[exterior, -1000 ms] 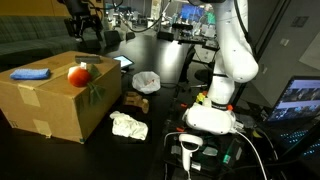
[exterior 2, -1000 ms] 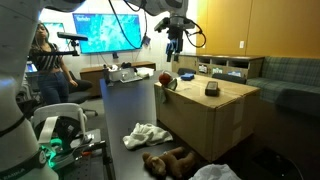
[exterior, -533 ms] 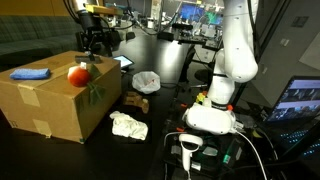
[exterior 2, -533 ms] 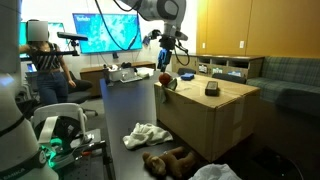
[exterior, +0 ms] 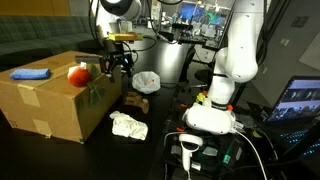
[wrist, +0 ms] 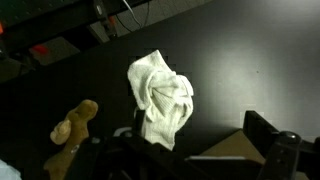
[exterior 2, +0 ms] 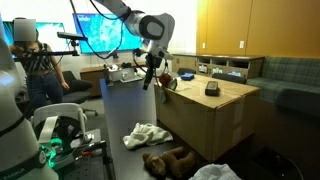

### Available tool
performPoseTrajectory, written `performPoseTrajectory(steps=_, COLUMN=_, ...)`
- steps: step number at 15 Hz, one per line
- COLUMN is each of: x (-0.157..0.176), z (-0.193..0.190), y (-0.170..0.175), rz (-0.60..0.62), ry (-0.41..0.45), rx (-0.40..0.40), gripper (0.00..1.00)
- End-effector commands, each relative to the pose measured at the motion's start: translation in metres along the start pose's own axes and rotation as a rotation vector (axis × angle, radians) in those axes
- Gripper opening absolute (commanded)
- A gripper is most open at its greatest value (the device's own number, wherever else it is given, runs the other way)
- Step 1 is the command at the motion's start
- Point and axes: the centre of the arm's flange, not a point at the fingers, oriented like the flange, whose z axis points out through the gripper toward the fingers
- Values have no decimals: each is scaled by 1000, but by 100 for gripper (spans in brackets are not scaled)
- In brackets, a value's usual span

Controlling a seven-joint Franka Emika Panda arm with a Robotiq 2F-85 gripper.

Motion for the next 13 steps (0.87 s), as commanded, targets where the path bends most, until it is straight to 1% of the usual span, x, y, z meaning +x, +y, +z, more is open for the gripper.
performPoseTrajectory(steps=1, x=-49, z=57, y=54, rz=39, ry=32, rx=-28, gripper=100)
performPoseTrajectory(steps=2, x=-54, z=73, y=64, rz=46, ry=54, rx=-57, gripper=100)
performPoseTrajectory(steps=5, x=-68, z=118, y=96, rz=-9, ry=201, rx=-134, gripper=100)
performPoseTrajectory(steps=7, x=-78, z=146, y=116, rz=-61, ry=287, rx=-166, gripper=100)
performPoseTrajectory(steps=9, x=-90, z=175, y=135, rz=-108, ry=373, rx=-174, gripper=100)
performPoseTrajectory(steps=10, x=-56, z=147, y=98, rz=-96, ry=269, rx=-178, gripper=100)
performPoseTrajectory(steps=12, x=-70, z=164, y=113, rz=-115, ry=302, rx=-183, gripper=100)
performPoseTrajectory(steps=13, x=-72, z=164, y=115, rz=-118, ry=307, rx=-183, gripper=100)
